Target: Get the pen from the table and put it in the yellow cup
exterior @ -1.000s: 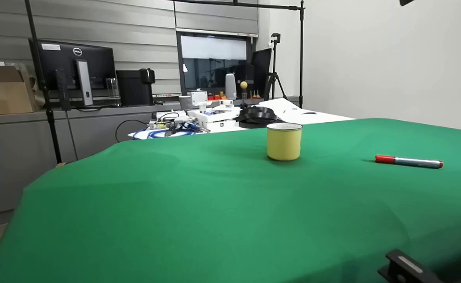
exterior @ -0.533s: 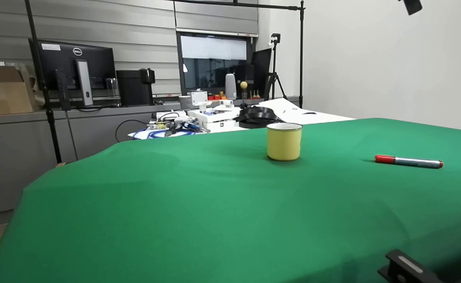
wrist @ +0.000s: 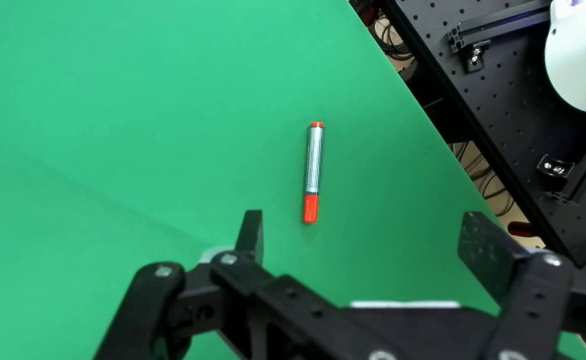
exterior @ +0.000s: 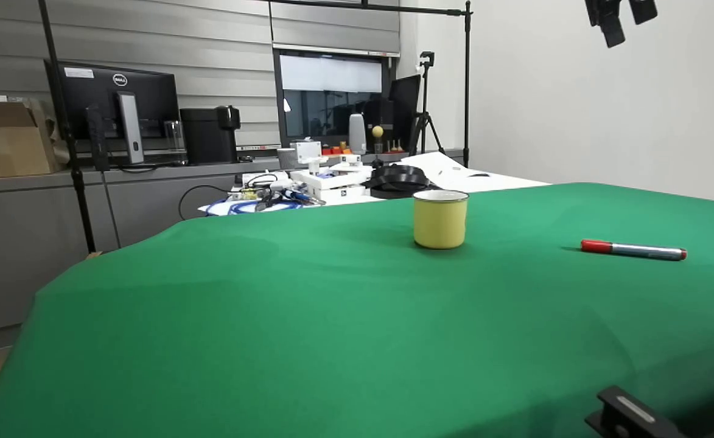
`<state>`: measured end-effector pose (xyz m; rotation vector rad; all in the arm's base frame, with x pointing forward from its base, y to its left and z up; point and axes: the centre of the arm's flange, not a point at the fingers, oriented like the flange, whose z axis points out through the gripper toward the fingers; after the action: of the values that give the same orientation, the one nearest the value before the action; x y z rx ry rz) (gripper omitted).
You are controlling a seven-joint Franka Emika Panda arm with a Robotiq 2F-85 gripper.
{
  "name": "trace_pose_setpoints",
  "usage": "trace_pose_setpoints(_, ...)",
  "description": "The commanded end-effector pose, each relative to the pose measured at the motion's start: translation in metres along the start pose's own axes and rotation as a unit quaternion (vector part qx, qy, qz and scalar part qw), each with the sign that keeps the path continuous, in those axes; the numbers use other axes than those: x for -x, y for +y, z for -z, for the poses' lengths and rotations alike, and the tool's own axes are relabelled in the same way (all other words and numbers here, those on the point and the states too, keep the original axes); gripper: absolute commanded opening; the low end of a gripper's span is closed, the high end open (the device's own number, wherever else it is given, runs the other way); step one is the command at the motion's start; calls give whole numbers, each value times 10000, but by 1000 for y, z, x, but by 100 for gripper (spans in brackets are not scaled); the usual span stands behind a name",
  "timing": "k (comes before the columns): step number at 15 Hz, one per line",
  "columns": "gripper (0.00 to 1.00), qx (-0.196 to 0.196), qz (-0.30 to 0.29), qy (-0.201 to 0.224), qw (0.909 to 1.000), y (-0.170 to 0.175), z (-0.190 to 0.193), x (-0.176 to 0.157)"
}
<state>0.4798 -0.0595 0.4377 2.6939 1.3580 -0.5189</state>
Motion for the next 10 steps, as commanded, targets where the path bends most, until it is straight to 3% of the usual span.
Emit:
trace_pose_setpoints(1,100,7,6,2,10000,-1,1,0)
trace_pose_setpoints(7,100,11,6,4,10000,-1,1,0)
trace_pose_setpoints(10,100,336,-9,335,9989,-14,-22,-3)
